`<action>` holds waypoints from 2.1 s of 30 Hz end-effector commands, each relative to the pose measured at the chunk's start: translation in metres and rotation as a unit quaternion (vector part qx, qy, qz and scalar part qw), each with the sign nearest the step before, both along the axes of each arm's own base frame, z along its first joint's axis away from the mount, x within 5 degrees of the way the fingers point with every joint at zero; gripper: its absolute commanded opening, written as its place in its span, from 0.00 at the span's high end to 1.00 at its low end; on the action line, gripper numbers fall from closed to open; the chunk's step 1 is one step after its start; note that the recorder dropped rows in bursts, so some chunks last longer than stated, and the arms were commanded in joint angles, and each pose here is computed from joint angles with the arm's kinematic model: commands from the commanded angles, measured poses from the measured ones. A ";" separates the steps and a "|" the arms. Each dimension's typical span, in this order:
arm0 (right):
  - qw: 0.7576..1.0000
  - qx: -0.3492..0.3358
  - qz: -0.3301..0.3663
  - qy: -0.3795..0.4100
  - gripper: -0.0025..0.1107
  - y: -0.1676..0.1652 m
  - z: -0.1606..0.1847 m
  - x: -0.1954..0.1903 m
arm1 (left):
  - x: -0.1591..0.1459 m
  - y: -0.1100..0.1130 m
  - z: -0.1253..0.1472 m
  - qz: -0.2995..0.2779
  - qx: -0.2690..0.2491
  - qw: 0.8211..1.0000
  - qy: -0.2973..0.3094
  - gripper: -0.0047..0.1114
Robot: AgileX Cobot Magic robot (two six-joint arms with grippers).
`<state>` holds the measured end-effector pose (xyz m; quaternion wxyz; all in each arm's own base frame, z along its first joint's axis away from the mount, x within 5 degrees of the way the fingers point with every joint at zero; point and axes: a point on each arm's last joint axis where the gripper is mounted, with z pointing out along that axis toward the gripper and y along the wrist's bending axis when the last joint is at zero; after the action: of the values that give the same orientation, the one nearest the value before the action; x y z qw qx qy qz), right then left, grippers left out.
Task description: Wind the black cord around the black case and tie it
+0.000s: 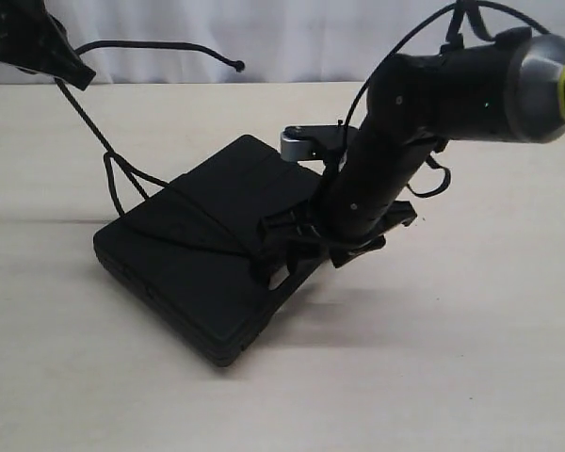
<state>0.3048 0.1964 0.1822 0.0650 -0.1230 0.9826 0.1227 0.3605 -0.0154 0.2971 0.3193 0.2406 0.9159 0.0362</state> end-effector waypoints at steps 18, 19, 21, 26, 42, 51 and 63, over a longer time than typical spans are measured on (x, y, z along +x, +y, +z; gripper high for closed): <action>0.985 0.030 -0.159 -0.054 0.79 0.003 -0.055 0.018 | 0.001 -0.002 0.008 0.012 -0.031 0.999 -0.038 0.96; 0.987 0.025 -0.144 -0.062 0.88 0.003 -0.054 0.019 | 0.001 -0.002 0.006 0.013 -0.030 0.999 -0.041 0.96; 0.992 0.004 -0.090 -0.090 0.94 0.003 -0.047 0.023 | 0.004 -0.002 0.005 0.019 -0.031 0.997 -0.063 0.96; 0.989 -0.010 -0.102 -0.110 0.94 -0.017 -0.044 0.037 | 0.005 0.033 0.004 0.085 -0.039 0.992 -0.079 0.96; 0.978 0.004 -0.145 -0.148 0.94 -0.050 -0.041 0.060 | -0.036 0.151 -0.039 0.272 -0.050 0.961 -0.006 0.96; 0.976 0.014 -0.161 -0.144 0.94 -0.050 -0.040 0.061 | -0.052 0.164 -0.092 0.285 -0.015 0.958 0.015 0.96; 0.964 0.029 -0.228 -0.136 0.94 -0.087 -0.045 0.076 | -0.058 0.190 -0.145 0.319 -0.016 0.942 0.099 0.96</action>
<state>0.3713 0.1398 0.1375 0.2170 0.0808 0.9634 0.1350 0.3022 0.1431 0.1502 0.1667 -0.1327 0.9770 -0.0008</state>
